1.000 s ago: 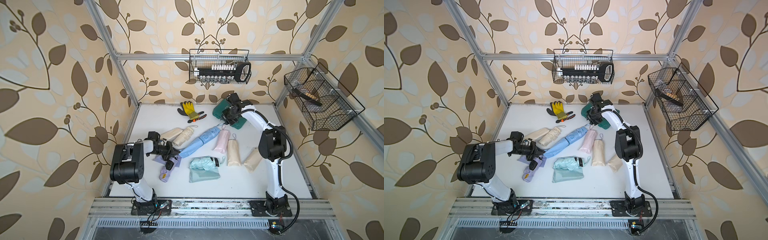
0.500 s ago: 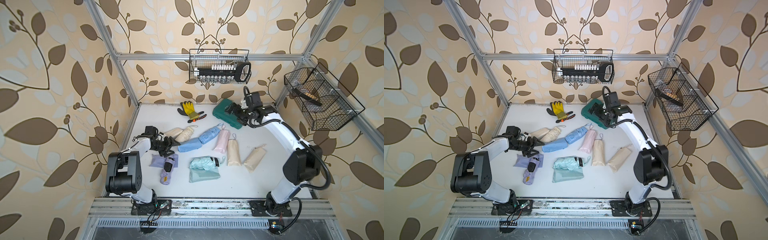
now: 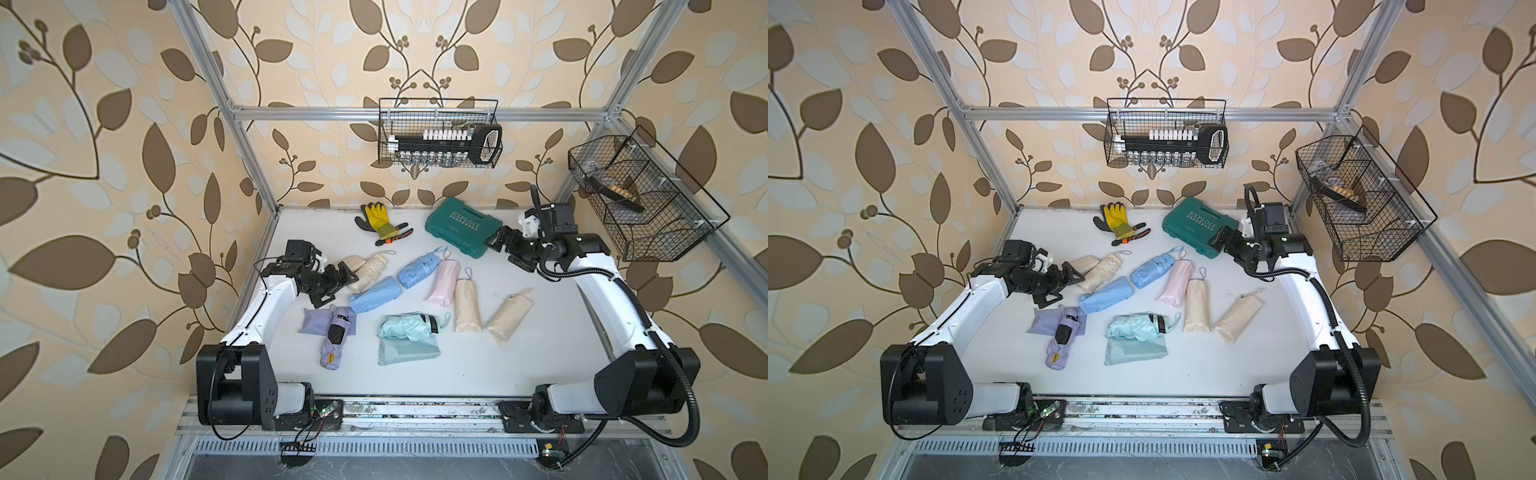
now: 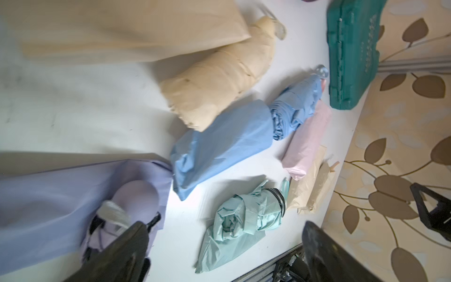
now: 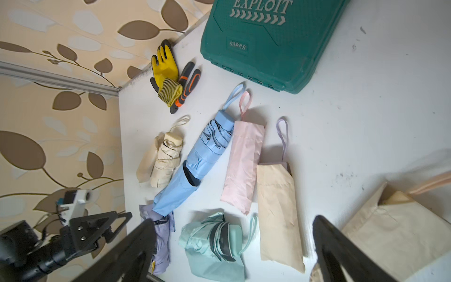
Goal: Take umbrellas out of sleeves
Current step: Take out the umbrella from the umbrella sleeve, then pick up the umbrella from the center of the board.
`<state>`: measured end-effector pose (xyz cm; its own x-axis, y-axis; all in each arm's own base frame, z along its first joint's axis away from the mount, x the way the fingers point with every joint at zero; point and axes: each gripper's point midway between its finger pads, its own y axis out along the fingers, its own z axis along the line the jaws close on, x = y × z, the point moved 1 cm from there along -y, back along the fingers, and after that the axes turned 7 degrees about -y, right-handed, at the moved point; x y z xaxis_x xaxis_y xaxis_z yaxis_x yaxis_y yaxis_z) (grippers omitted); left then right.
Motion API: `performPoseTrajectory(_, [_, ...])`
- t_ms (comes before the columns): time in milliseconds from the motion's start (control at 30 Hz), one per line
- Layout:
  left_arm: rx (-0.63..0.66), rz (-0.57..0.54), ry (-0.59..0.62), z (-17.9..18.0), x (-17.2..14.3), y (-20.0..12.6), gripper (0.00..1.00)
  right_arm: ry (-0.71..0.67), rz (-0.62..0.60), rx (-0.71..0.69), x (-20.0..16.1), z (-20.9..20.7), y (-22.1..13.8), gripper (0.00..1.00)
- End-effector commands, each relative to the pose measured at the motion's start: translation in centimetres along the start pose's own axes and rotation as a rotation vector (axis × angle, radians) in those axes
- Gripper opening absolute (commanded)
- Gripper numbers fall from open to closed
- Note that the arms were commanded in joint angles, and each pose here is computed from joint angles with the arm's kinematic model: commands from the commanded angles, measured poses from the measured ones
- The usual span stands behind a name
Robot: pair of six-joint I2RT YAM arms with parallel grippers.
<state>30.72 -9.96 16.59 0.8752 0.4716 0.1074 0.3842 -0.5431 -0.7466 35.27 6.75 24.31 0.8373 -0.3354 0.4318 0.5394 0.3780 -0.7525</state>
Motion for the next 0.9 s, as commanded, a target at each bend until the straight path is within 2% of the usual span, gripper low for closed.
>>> performPoseTrajectory(0, [-0.077, 0.041, 0.216, -6.0, -2.4, 0.3, 0.99, -0.016, 0.148, -0.094, -3.9, -2.2, -0.3, 0.96])
performPoseTrajectory(167, [-0.083, 0.226, 0.357, -10.6, -7.5, 5.6, 0.99, 0.011, 0.162, -0.103, -5.4, -2.8, -0.7, 0.95])
performPoseTrajectory(300, [-0.042, 0.326, 0.461, -13.1, -9.8, 9.6, 0.99, 0.018, 0.138, -0.108, -6.0, -3.0, -1.6, 0.95])
performPoseTrajectory(533, [0.075, 0.372, 0.52, -13.1, -9.0, 16.1, 0.96, 0.054, 0.13, -0.092, -7.2, -3.6, -1.6, 0.95])
performPoseTrajectory(700, [0.143, 0.415, 0.598, -13.0, -9.5, 19.0, 0.93, 0.07, 0.143, -0.087, -7.6, -4.0, -1.0, 0.95])
performPoseTrajectory(867, [0.151, 0.433, 0.624, -13.2, -10.1, 20.8, 0.94, 0.079, 0.164, -0.087, -7.6, -4.3, -0.3, 0.94])
